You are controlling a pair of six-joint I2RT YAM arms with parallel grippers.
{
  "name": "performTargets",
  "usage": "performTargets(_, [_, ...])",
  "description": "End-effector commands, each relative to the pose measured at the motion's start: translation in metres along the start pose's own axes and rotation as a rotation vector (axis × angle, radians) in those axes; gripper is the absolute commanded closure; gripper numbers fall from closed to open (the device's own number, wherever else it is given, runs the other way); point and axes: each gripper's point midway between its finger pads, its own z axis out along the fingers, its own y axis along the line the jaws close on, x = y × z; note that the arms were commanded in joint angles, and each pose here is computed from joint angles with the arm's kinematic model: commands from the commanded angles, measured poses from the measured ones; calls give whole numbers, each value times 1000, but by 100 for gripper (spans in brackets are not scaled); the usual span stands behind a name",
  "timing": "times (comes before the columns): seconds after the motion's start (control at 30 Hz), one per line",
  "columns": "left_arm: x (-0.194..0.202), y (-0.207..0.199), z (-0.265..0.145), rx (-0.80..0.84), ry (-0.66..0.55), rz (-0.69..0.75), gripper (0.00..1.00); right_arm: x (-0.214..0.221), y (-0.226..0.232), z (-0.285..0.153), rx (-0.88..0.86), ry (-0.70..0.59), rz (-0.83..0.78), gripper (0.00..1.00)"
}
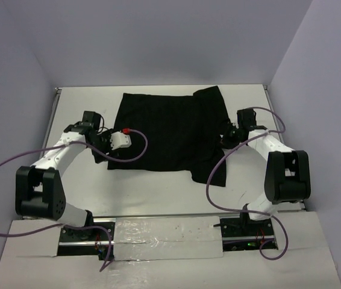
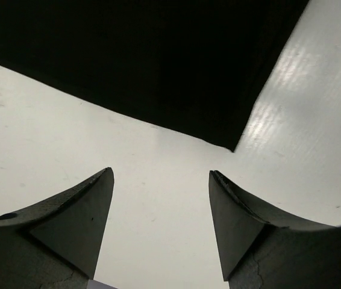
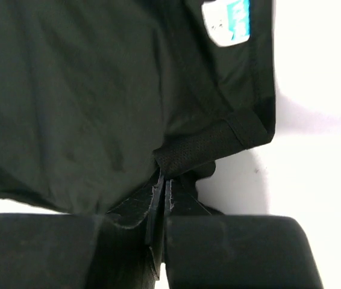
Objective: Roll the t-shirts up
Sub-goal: Flatten out the T-shirt at the center of the board.
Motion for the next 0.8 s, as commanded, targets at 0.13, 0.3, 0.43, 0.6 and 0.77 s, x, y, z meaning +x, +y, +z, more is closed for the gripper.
performTargets(0.13, [-8, -24, 28, -67, -31, 64, 27, -47, -28, -9, 188, -99, 10, 38])
performTargets(0.3, [-5, -5, 44, -179, -19, 122, 27, -48, -53, -29, 282, -136, 85, 22])
performTargets(0.43, [-2, -12, 51, -138, -16, 169, 29, -16, -62, -44, 295, -115, 124, 23])
performTargets(0.6, [9, -24, 62, -120, 5, 159, 32, 16, -68, -70, 284, -141, 153, 25])
performTargets(0.77, [9, -25, 66, -121, -7, 150, 51, 48, -64, -76, 253, -91, 162, 27])
